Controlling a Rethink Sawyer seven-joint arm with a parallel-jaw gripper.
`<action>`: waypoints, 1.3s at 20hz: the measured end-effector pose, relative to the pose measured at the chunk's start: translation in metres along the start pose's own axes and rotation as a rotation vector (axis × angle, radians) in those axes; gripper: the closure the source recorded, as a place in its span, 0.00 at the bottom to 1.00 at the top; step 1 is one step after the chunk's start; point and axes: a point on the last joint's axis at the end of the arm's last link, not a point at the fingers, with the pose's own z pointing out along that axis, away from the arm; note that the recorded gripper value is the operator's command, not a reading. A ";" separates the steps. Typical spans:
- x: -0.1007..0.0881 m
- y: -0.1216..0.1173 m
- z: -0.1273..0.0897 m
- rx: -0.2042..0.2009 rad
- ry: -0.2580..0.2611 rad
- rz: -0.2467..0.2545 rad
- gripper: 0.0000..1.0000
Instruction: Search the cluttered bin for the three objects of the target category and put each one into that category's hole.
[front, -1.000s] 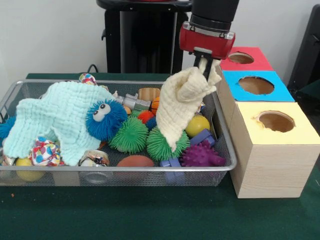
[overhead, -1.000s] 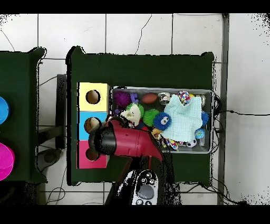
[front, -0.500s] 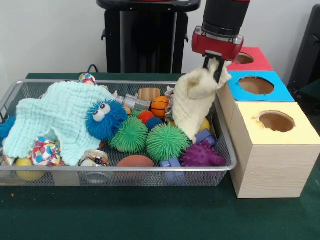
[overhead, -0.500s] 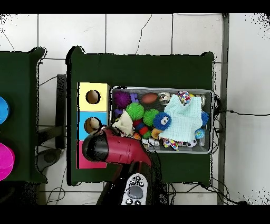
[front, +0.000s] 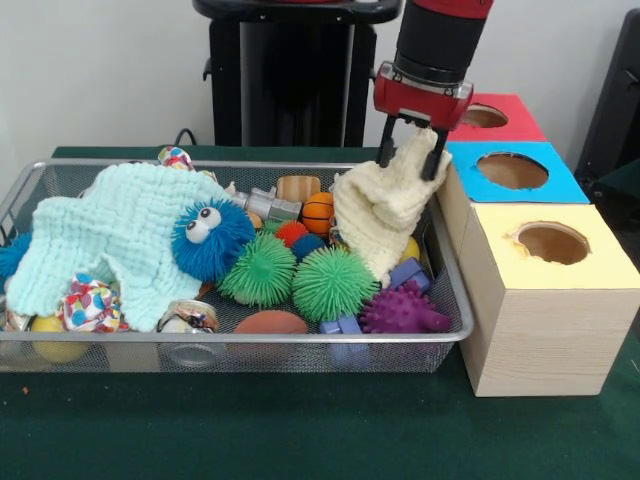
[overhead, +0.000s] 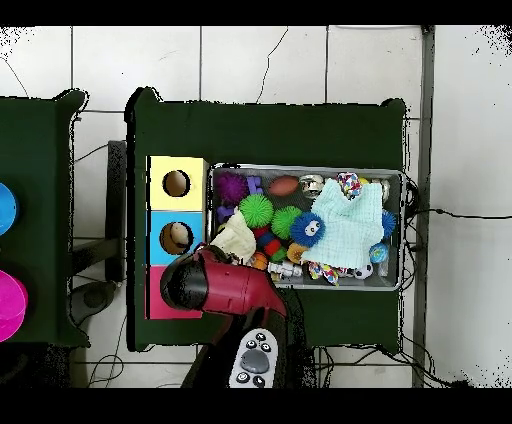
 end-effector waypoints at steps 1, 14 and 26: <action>0.000 0.000 -0.001 0.002 -0.002 0.000 0.00; -0.019 -0.020 -0.069 0.014 -0.016 0.041 0.00; -0.068 -0.110 -0.058 0.034 -0.069 0.164 0.00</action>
